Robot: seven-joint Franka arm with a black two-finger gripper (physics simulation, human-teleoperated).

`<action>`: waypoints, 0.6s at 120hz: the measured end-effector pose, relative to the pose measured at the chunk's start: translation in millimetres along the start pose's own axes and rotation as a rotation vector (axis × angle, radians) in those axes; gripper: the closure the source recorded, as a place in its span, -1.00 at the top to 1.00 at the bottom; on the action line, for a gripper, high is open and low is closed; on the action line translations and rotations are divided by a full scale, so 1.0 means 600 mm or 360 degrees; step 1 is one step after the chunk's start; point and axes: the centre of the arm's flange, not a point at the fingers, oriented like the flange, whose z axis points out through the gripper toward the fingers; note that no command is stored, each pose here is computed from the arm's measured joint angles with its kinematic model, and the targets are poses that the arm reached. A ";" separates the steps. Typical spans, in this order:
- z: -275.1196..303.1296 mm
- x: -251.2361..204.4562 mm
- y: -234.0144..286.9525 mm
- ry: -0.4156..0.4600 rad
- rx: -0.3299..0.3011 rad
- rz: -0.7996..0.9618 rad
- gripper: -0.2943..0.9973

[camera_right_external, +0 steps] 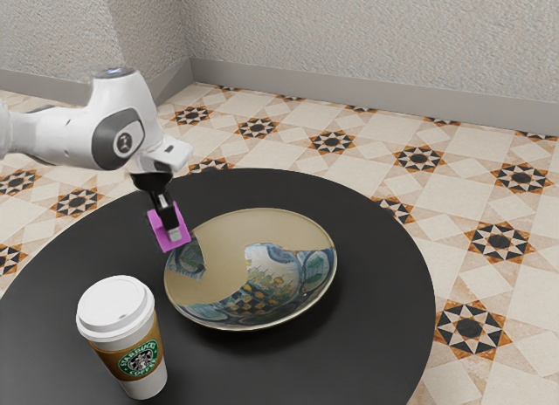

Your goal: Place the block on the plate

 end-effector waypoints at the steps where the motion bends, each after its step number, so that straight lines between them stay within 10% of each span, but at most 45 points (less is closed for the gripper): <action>1: 0.001 0.007 0.004 -0.0002 -0.0003 0.0013 0.09; 72: 0.147 0.198 0.075 -0.0141 -0.0118 0.0348 0.32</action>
